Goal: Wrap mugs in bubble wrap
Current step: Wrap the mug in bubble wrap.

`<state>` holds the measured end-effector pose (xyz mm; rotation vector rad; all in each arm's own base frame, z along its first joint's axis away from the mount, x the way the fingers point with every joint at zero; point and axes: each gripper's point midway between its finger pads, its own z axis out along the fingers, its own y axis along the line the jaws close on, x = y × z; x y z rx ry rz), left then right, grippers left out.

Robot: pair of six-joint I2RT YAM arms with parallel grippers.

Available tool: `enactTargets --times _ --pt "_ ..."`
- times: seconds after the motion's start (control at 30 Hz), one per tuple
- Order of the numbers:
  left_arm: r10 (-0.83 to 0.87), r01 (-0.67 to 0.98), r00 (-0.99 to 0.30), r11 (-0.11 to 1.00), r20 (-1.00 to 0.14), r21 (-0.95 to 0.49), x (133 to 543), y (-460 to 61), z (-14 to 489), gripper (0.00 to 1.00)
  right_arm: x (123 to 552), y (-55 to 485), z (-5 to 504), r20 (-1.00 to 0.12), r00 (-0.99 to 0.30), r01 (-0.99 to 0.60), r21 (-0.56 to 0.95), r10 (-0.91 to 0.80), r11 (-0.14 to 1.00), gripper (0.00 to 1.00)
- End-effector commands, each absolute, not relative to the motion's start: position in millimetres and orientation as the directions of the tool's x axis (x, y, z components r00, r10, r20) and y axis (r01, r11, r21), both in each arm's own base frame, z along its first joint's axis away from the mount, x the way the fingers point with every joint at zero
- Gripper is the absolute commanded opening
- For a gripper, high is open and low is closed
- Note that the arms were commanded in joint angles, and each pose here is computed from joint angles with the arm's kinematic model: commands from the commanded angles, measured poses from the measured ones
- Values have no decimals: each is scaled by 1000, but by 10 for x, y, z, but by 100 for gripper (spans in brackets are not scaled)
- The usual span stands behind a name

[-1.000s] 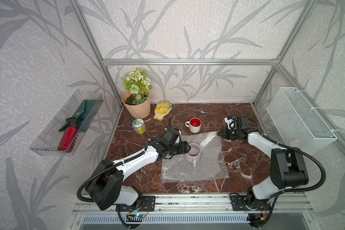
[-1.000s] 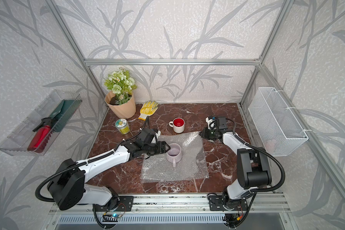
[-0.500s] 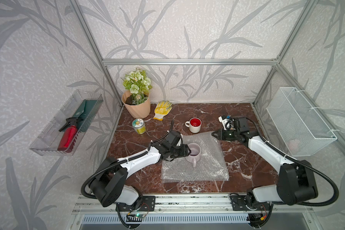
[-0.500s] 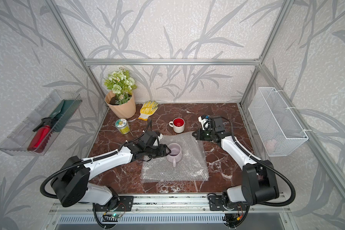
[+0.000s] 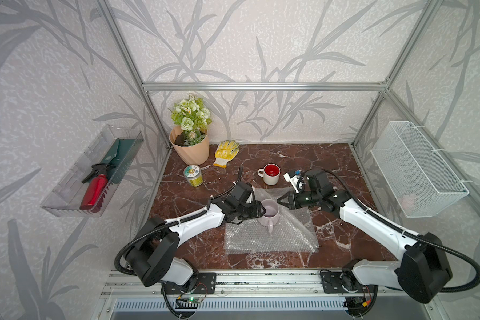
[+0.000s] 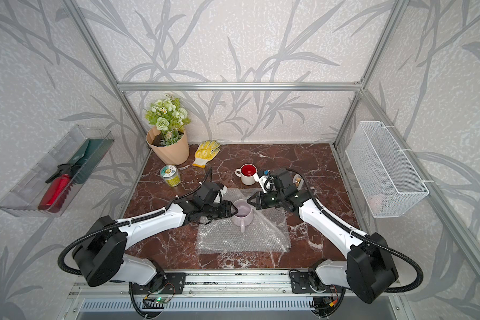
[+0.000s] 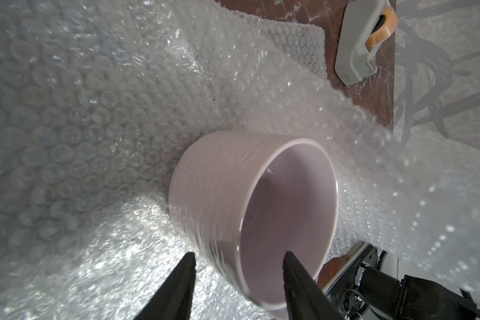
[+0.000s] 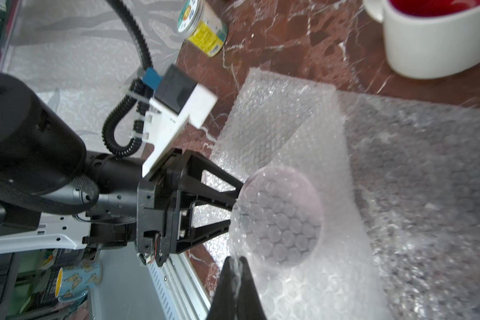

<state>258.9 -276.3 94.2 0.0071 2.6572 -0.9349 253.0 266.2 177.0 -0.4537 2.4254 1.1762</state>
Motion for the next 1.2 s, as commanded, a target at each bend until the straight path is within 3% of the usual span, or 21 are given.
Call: enactTargets --times 0.0,0.17,0.33,0.47,1.17 --pt "-132 89 -942 789 -309 -608 2573 -2713 965 47 2425 2783 1730 -476 -870 -455 682 -124 573 0" --pt "-232 48 -894 801 -383 -597 2603 -2477 1134 45 2354 2925 1488 -447 -883 -443 687 -147 576 0" --pt "-271 70 -853 787 -446 -613 2649 -2411 1302 76 2355 3034 1238 -423 -892 -431 683 -161 590 0" --pt "-218 110 -878 775 -426 -622 2659 -2558 1311 86 2361 3119 1110 -412 -895 -427 686 -169 589 0" --pt "-171 77 -931 771 -321 -633 2793 -2864 831 86 2323 3102 883 -398 -897 -427 663 -193 615 0"
